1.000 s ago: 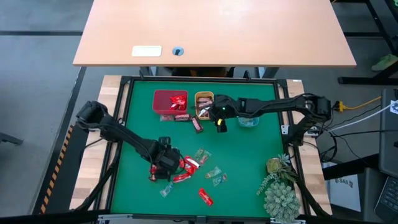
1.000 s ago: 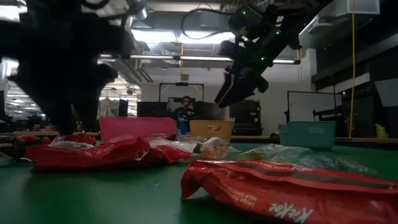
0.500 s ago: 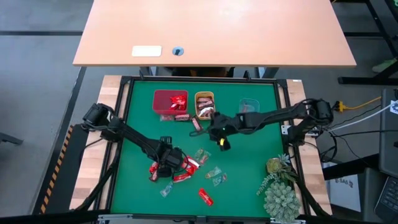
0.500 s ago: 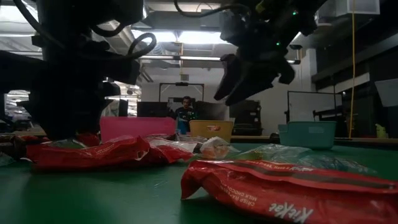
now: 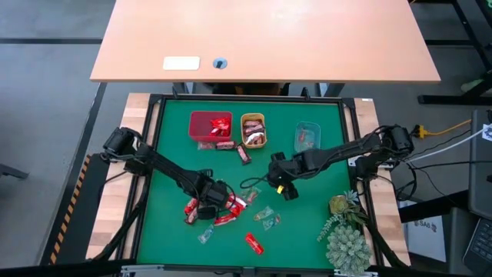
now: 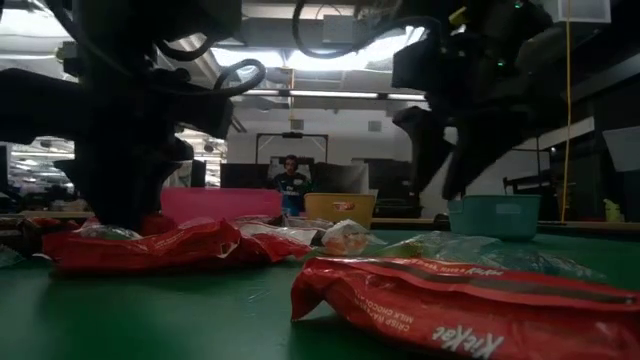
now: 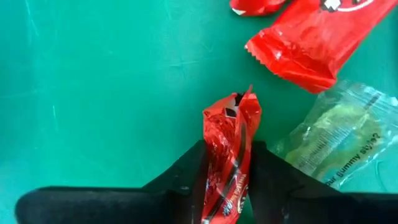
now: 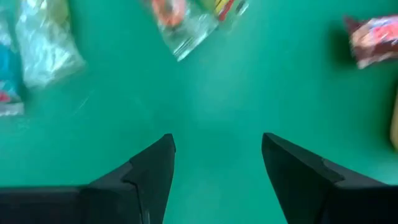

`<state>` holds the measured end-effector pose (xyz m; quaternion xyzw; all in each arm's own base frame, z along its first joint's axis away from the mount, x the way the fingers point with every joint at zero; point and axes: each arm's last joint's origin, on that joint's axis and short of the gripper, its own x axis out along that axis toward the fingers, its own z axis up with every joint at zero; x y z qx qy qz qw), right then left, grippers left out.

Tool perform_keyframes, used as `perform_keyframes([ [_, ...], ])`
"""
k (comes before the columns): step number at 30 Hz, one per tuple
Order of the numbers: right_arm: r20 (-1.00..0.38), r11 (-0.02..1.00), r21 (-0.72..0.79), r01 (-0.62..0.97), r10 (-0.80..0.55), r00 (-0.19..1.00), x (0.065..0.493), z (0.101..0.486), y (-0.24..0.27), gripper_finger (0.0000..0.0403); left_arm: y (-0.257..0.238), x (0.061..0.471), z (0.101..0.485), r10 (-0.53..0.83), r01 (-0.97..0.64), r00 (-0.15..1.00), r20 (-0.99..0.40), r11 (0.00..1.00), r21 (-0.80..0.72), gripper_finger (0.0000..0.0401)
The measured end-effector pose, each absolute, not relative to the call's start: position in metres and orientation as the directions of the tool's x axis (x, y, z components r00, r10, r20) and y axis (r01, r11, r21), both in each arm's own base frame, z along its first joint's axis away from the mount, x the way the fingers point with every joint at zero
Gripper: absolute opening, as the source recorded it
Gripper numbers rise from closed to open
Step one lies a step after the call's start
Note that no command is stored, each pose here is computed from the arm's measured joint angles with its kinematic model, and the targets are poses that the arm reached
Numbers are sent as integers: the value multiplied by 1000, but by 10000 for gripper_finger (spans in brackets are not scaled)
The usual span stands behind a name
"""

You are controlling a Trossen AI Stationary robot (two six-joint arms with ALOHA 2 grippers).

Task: Sort candy
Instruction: Put the red chocolate bar into the red bin

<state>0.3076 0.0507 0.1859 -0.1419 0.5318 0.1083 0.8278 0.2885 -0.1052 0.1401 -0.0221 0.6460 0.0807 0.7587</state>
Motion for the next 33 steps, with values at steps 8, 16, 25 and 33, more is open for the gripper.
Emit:
perform_keyframes([
  [8, -935, 946, -75, -315, 42, 351, 300, 184, 64, 241, -94, 306, 152, 85, -222, 207, -975, 974, 38, 83],
  [16, -949, 953, -30, -300, 67, 307, 294, 182, 71, 241, -70, 329, 173, 91, -277, 271, -958, 961, 12, 85],
  [25, -946, 950, 112, -293, 192, 260, 292, 182, 75, 241, -17, 357, 213, 169, -262, 360, -917, 962, 74, 85],
  [33, -931, 922, 197, -333, 282, 230, 289, 183, 87, 241, 43, 359, 243, 351, -286, 299, -887, 920, 268, 85],
])
